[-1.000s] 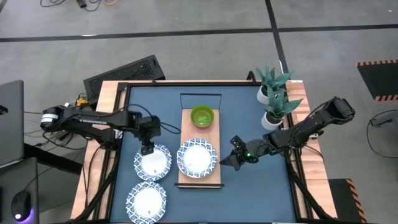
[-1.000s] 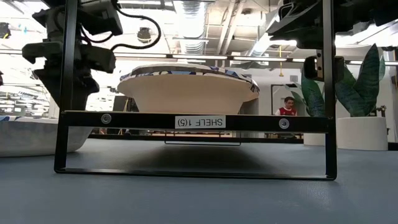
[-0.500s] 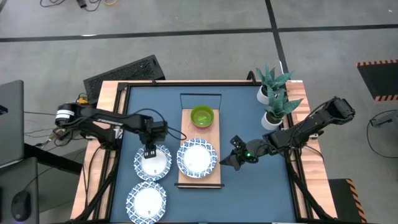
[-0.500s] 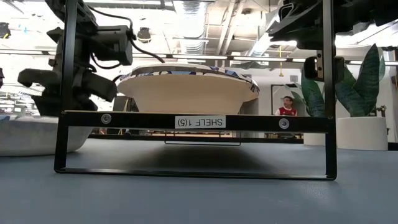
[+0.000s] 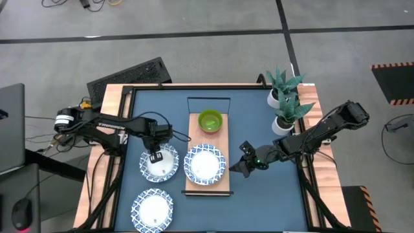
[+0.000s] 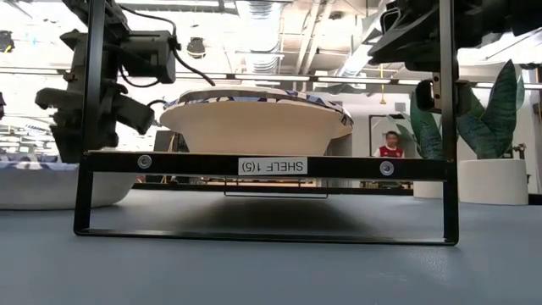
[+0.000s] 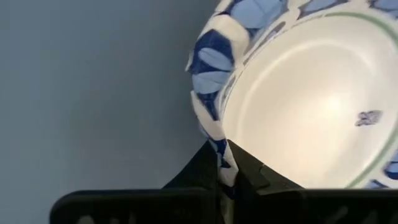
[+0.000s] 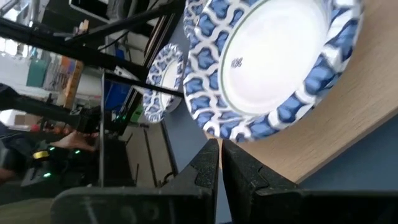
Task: Place and stack bowls onto a shelf
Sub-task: Stack the white patterned plate on top of the other white patterned plates on the shelf
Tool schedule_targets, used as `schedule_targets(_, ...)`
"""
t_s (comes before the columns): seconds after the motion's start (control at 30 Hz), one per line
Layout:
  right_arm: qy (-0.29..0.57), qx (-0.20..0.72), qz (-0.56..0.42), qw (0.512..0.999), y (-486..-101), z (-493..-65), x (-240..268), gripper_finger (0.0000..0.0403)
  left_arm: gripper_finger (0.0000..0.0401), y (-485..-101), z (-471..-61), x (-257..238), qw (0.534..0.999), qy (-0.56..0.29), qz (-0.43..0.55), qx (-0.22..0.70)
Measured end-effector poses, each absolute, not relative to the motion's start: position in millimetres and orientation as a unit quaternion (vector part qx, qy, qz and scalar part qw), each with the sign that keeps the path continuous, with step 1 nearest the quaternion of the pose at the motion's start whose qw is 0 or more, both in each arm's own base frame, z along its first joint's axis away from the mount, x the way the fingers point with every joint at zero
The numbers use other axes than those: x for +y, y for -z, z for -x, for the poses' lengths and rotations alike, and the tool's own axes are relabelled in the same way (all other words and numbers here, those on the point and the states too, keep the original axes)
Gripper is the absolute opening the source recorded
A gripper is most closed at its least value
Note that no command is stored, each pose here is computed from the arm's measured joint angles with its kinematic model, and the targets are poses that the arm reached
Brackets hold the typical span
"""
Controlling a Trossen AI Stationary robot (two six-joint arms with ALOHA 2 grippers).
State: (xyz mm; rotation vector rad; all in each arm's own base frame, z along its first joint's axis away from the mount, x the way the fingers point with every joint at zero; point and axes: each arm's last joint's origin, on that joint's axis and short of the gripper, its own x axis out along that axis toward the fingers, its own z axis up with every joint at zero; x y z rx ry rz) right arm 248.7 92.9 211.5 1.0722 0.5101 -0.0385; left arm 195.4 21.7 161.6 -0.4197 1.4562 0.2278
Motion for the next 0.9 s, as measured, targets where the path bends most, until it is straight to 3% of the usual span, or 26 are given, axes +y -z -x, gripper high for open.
schedule_targets(0.33, 0.03, 0.232, -0.514, 0.825, -212.0, -250.1, 88.6, 0.0048, 0.0, -216.0, -175.9, 30.8, 0.718, -0.214, 0.273, 0.604)
schedule_targets(0.63, 0.02, 0.168, -0.515, 0.84, -224.7, -259.9, 72.9, 0.0048, 0.0, -288.0, -162.7, 34.0, 0.781, -0.292, 0.332, 0.44)
schedule_targets(0.9, 0.031, 0.072, -0.402, 0.912, -274.0, -282.0, 47.1, 0.0048, 0.0, -336.6, -160.6, 38.7, 0.832, -0.339, 0.334, 0.284)
